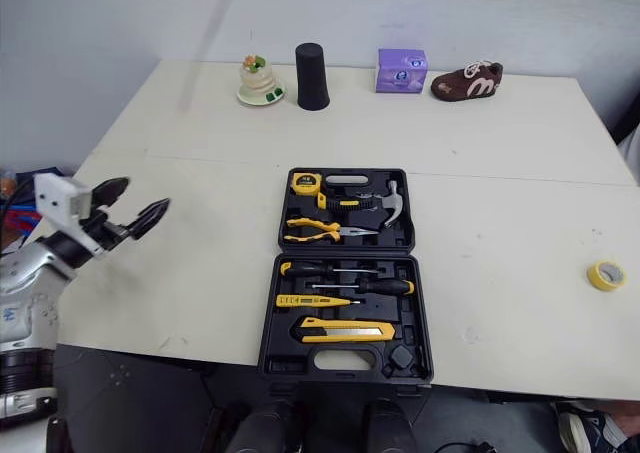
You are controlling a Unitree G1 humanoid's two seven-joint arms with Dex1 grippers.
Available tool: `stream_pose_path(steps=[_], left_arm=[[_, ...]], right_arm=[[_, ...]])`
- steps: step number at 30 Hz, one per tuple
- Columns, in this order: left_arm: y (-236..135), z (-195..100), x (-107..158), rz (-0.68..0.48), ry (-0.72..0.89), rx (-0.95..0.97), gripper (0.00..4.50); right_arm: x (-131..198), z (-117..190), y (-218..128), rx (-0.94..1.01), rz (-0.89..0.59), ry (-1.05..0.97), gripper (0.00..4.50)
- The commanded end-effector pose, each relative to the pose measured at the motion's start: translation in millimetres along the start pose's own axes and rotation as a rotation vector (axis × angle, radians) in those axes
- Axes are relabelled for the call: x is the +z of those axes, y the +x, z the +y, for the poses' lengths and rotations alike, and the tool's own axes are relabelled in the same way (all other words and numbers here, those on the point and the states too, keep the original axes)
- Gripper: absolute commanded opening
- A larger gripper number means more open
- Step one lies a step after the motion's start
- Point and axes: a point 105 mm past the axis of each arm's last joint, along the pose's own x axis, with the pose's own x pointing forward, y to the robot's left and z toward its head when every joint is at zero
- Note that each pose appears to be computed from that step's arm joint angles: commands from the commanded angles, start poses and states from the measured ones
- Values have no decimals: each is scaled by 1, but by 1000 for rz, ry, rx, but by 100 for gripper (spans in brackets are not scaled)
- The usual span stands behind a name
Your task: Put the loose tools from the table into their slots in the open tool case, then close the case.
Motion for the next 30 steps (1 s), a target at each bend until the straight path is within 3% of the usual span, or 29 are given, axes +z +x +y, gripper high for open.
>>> stream_pose_path(steps=[1, 4, 11, 16, 20, 30], left_arm=[[14, -32, 27, -63, -4, -195, 445], [29, -79, 46, -86, -49, -460, 445], [22, -143, 58, -57, -69, -822, 445], [18, -165, 59, -86, -83, -849, 445], [23, -174, 64, -116, -97, -833, 445], [18, -178, 65, -105, -95, -809, 445]], right_arm=[[24, 24, 8, 211, 91, -12, 450], [32, 39, 18, 439, 307, -117, 450], [51, 31, 63, 604, 417, -200, 450], [53, 12, 94, 603, 459, -276, 450], [44, 16, 121, 628, 506, -332, 450], [37, 27, 150, 664, 599, -280, 450]])
